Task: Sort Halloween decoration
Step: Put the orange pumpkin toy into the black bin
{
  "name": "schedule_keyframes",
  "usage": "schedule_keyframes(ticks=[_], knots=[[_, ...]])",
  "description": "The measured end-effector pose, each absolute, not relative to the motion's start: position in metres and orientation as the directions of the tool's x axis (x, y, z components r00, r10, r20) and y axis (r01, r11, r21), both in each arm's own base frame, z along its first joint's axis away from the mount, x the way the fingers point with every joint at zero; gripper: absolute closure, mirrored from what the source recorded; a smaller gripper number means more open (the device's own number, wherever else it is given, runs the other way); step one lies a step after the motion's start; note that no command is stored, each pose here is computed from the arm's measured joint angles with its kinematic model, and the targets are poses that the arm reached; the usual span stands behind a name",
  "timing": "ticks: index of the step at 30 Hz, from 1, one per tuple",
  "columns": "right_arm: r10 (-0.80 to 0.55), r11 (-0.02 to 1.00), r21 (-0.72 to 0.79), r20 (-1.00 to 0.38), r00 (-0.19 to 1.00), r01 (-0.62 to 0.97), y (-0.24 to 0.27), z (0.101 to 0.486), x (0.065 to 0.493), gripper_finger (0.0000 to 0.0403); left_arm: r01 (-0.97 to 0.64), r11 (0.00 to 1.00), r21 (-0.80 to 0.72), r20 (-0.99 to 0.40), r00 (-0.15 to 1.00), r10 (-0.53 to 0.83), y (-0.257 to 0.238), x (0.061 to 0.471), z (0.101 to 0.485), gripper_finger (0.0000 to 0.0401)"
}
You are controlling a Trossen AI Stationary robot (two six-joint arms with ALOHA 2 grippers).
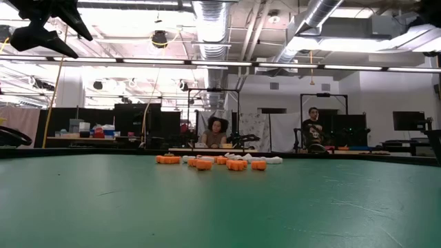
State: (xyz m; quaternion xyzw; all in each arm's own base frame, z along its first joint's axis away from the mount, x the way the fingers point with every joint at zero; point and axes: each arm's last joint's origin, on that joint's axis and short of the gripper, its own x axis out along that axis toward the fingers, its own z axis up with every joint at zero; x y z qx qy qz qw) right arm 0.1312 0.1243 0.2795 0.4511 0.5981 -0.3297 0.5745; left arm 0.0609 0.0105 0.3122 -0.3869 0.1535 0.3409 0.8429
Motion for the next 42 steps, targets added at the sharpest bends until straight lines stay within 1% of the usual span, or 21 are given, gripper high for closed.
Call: schedule_keyframes(ticks=[6,12,19,26,30,32,37,40,42], knots=[[0.120,0.310,0.140,-0.987,0.107,0.940,0.146,0.251,0.134,0.0341,-0.694,0.463,-0.552,-0.522,0.720,0.456,0.011,0.061,0.312,0.0140],[0.086,0.276,0.112,-0.992,0.091,0.955,0.143,0.221,0.136,0.0341,-0.694,0.461,-0.553,-0.522,0.720,0.457,0.011,0.061,0.312,0.0140],[0.068,0.264,0.096,-0.994,0.081,0.960,0.131,0.192,0.138,0.0341,-0.694,0.457,-0.556,-0.522,0.720,0.458,0.011,0.061,0.312,0.0140],[0.077,0.273,0.107,-0.993,0.089,0.956,0.124,0.178,0.139,0.0339,-0.694,0.450,-0.563,-0.521,0.720,0.458,0.011,0.061,0.312,0.0140],[0.077,0.274,0.108,-0.993,0.091,0.956,0.122,0.178,0.141,0.0310,-0.695,0.449,-0.562,-0.520,0.719,0.461,0.011,0.061,0.312,0.0140],[0.078,0.289,0.111,-0.993,0.092,0.951,0.122,0.178,0.142,0.0286,-0.698,0.448,-0.559,-0.518,0.716,0.468,0.011,0.061,0.312,0.0140],[0.081,0.291,0.113,-0.992,0.093,0.950,0.122,0.178,0.142,0.0226,-0.700,0.446,-0.558,-0.516,0.714,0.474,0.011,0.061,0.312,0.0140],[0.085,0.290,0.117,-0.992,0.096,0.950,0.122,0.178,0.142,0.0206,-0.700,0.445,-0.559,-0.516,0.714,0.473,0.011,0.061,0.312,0.0140],[0.094,0.289,0.129,-0.990,0.106,0.949,0.122,0.180,0.142,0.0202,-0.700,0.444,-0.560,-0.516,0.714,0.474,0.011,0.061,0.312,0.0140]])
